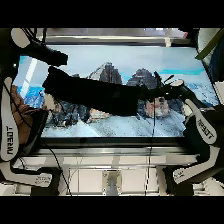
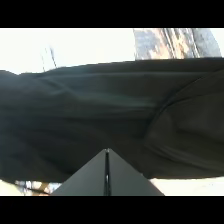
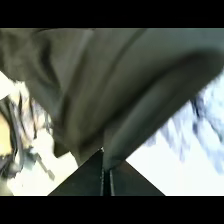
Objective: Fold the clothes and pants, and hang the long-sleeved shirts on hangers.
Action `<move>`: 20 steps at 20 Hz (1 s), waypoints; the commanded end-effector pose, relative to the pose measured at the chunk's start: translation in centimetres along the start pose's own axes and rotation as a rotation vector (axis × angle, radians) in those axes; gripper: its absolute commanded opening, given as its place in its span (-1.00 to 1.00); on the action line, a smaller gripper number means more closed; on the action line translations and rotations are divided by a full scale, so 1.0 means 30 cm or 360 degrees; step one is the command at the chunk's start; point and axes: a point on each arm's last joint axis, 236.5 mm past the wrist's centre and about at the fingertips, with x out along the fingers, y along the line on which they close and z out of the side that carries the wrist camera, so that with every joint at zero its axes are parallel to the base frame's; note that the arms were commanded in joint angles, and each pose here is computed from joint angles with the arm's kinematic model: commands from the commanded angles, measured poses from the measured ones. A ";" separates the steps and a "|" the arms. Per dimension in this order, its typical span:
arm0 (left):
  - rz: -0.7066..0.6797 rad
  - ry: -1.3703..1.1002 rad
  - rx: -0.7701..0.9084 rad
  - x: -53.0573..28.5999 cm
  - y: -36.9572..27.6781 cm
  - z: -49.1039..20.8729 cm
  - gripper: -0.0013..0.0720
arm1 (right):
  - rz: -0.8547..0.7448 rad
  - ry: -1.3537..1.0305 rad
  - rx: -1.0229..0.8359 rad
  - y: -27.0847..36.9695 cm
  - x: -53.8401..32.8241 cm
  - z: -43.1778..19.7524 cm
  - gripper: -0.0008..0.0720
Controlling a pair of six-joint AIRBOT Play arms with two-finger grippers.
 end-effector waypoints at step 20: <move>-0.0570 0.0470 0.0579 0.614 -0.953 -0.352 -0.94 | -0.0034 -0.0025 -0.0041 0.435 -0.379 -0.070 -0.96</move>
